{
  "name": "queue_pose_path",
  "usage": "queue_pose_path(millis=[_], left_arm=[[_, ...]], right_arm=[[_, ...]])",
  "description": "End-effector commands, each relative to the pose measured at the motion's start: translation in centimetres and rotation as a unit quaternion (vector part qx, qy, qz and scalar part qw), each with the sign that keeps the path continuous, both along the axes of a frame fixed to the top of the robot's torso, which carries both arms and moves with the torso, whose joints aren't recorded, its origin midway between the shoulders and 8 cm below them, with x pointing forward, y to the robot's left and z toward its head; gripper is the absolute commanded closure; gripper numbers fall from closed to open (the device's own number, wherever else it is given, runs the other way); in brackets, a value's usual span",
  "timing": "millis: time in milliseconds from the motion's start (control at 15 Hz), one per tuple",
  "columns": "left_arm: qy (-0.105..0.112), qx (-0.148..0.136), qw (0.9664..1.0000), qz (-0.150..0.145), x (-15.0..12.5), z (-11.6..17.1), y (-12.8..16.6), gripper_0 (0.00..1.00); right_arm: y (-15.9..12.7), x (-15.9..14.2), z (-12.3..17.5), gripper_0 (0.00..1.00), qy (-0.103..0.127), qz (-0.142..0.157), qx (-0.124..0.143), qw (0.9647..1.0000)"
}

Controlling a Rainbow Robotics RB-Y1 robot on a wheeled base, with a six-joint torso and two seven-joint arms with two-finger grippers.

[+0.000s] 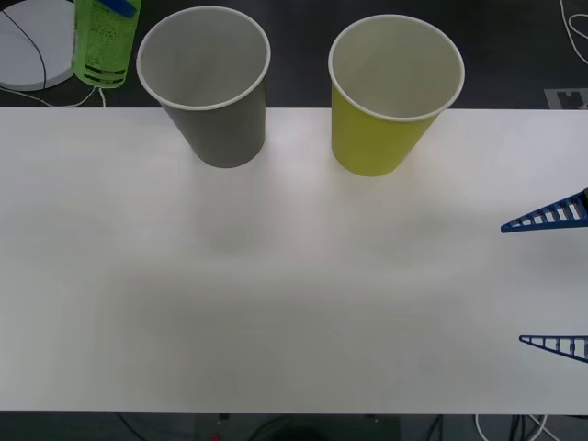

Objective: Put the can into the green bin and the plastic bottle into the gray bin

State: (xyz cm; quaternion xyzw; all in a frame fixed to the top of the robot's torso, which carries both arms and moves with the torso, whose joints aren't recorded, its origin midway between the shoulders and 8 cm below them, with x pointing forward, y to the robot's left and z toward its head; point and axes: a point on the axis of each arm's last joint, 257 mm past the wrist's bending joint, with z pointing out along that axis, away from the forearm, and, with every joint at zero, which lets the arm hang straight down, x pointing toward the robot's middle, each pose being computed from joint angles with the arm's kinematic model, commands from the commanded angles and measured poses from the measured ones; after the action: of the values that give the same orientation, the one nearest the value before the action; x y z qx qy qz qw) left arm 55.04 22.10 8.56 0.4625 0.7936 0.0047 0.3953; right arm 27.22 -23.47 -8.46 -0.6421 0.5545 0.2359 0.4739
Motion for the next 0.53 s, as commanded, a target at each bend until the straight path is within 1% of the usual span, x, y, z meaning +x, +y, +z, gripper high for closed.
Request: queue_pose_path(millis=[67,200,267,533], left_arm=[[-0.009,0.015,0.9998,0.001,0.7,0.3,-1.0,1.0],[-0.005,0.012,0.9999,-0.001,1.1,0.3,-1.7,1.0],[0.001,0.006,1.0,-0.002,1.5,0.3,-2.4,1.0],[0.008,0.006,0.9999,-0.009,2.5,0.5,-4.2,1.0]], right_arm=[[0.0,0.0,0.0,0.0,0.0,0.0,0.0,1.0],[0.0,0.0,0.0,0.0,0.0,0.0,0.0,1.0],[0.0,0.0,0.0,0.0,0.0,0.0,0.0,1.0],[0.0,0.0,0.0,0.0,0.0,0.0,0.0,1.0]])
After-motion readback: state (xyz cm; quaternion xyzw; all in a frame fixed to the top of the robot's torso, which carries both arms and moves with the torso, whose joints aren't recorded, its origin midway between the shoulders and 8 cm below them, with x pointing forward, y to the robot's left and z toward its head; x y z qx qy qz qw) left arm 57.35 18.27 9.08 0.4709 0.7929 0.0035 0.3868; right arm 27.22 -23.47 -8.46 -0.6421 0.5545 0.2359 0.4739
